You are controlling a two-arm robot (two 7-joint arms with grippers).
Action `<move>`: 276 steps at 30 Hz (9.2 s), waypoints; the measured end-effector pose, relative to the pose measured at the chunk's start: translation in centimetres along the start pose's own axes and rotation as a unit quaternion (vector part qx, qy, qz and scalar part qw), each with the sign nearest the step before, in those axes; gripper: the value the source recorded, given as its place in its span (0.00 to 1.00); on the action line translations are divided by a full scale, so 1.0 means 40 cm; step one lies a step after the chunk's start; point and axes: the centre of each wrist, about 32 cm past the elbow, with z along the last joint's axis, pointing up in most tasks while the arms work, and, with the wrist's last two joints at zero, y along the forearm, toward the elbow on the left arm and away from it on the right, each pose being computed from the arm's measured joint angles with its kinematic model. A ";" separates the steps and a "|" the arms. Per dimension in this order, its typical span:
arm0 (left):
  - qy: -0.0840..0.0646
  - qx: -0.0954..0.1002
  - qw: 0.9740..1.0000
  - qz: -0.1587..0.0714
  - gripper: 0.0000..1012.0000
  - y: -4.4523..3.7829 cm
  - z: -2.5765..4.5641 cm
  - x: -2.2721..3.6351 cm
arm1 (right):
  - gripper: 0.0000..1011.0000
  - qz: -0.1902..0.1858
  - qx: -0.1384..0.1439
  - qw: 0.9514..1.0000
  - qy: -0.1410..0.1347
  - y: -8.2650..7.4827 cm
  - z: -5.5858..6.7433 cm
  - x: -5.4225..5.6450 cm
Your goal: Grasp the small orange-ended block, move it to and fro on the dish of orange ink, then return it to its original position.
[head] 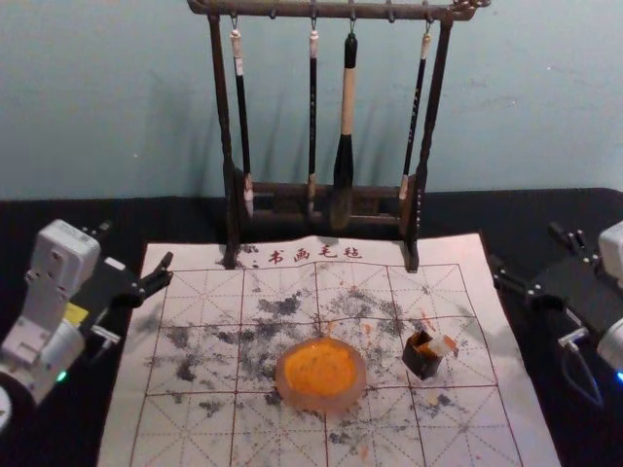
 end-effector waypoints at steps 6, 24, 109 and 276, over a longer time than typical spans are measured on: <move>0.000 0.000 1.000 0.000 0.99 0.000 0.000 0.000 | 0.99 0.029 0.019 0.999 0.027 -0.040 0.006 0.007; 0.000 0.000 1.000 0.000 0.99 0.000 0.000 0.000 | 0.99 0.148 0.039 0.985 0.083 -0.103 -0.008 -0.033; 0.000 0.000 1.000 0.000 0.99 0.000 0.000 0.000 | 0.41 0.190 -0.029 0.976 0.104 -0.076 -0.064 -0.080; 0.000 0.000 1.000 0.000 0.99 0.000 0.000 0.000 | 0.10 0.432 -0.069 0.895 -0.082 0.172 0.189 -0.098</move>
